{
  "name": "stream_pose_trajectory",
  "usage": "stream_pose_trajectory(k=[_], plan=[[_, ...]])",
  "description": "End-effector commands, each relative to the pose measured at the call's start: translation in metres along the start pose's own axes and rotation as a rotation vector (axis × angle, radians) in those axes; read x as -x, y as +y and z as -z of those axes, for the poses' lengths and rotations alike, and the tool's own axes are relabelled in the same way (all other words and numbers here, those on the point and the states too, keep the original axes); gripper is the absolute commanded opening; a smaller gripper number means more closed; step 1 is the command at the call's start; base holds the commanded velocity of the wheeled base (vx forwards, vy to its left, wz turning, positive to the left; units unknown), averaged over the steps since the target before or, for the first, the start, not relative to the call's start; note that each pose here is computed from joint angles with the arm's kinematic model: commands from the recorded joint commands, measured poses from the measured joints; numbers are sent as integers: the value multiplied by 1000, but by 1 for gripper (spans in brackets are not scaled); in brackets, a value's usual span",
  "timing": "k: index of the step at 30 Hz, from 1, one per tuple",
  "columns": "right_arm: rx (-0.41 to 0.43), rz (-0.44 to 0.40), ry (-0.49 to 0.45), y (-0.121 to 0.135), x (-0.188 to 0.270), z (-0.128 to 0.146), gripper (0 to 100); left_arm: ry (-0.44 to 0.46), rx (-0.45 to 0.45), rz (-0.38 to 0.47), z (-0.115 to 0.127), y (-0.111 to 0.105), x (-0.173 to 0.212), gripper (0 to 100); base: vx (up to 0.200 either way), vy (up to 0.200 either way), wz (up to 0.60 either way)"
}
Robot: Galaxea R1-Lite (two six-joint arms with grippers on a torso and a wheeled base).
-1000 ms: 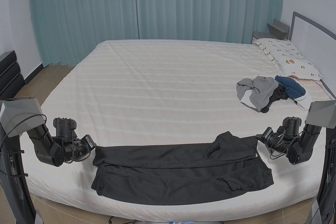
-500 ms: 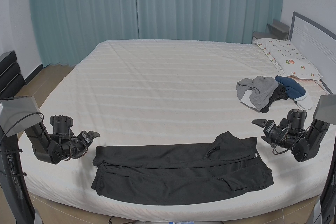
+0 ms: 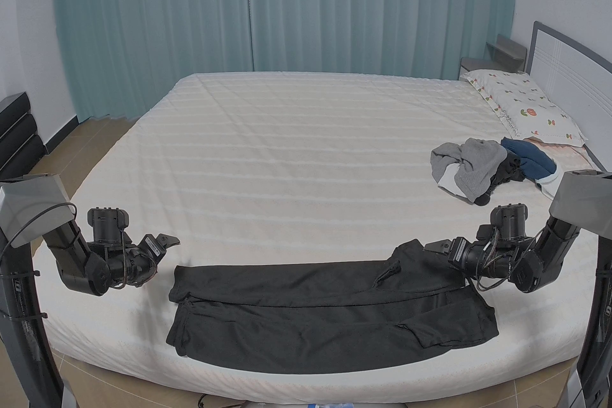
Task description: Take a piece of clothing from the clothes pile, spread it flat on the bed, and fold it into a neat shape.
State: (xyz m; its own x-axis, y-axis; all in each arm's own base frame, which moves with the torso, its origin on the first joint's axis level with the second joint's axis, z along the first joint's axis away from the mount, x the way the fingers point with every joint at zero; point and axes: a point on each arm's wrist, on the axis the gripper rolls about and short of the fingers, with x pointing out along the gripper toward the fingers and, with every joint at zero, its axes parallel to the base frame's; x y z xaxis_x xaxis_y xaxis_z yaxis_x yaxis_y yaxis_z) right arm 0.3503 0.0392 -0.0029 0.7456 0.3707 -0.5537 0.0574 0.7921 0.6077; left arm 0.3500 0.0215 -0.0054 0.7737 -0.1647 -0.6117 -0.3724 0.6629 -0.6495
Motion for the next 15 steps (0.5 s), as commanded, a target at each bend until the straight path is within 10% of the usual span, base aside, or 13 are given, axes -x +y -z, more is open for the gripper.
stream_pose_trajectory(k=[1,9,10,15], plan=[[7,9,17,-6,-17,2,100,2,3,-6,0,2,-2,100,0,0,0],[20,17,21,-12,-28,3,100,6,3,-8,2,3,-3,100,0,0,0],[22,20,26,-13,-28,4,0,6,1,-8,2,3,-3,100,0,0,0],[49,30,32,-16,-23,5,0,9,-4,-9,3,4,-3,100,0,0,0]])
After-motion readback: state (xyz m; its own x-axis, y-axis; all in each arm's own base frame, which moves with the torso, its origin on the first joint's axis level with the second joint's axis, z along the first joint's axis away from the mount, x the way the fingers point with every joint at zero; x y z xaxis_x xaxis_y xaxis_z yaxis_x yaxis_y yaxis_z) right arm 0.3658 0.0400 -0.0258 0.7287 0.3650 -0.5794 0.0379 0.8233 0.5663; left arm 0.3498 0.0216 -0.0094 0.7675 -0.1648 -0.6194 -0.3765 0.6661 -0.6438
